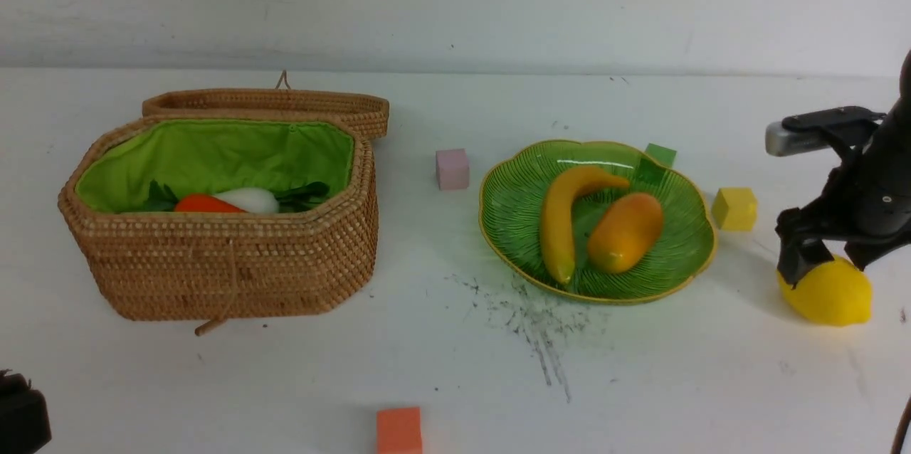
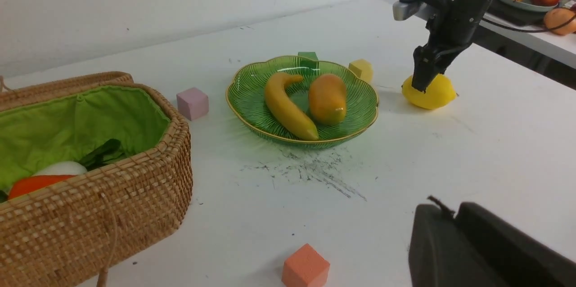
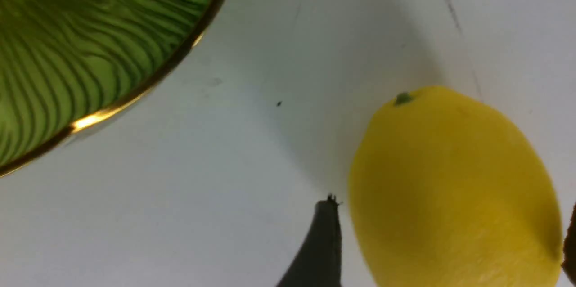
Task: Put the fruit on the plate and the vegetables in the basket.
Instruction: Use the right arm to grab a lemon and put it into the right plate
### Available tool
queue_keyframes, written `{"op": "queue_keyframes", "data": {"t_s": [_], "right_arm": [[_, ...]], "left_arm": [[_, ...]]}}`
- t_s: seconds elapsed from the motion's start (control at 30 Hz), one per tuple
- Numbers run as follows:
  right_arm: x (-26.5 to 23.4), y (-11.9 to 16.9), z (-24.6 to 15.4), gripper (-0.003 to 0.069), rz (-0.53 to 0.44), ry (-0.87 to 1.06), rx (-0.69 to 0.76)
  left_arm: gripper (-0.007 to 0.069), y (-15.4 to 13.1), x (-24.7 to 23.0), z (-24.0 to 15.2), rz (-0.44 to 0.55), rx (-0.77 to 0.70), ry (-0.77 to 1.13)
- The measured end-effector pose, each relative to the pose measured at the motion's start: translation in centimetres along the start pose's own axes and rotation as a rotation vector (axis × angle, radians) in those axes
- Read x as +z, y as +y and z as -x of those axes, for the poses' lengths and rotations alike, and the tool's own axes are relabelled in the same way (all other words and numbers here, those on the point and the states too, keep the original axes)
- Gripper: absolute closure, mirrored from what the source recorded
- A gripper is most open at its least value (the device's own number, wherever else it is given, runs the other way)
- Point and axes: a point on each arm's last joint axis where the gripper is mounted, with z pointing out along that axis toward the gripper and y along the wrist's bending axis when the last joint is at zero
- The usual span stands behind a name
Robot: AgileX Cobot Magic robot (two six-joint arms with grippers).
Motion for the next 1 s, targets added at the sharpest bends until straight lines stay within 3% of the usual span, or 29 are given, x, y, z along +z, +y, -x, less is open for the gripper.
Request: {"op": "queue_keyframes", "data": {"t_s": [0.23,0.43,0.7,1.0], "right_arm": [[1.4,-0.5,0.6,0.0008,-0.047,-0.038,-0.027],[5.2,-0.3,0.2,0.0018,0.003,0.035,0.013],[5.4,-0.2,0.2,0.0096,0.025,0.046,0.035],[5.1,0.4,-0.5,0.0097,0.086,0.130,0.061]], "left_arm": [[0.0575,-0.1,0.0,-0.1,-0.006,0.001,0.014],[0.0575,-0.1,0.0,-0.1,-0.006,0.001,0.015],[0.0575,-0.1,0.0,-0.1,-0.007,0.004,0.016],[0.0575,-0.1,0.0,-0.1,-0.007,0.038,0.016]]}}
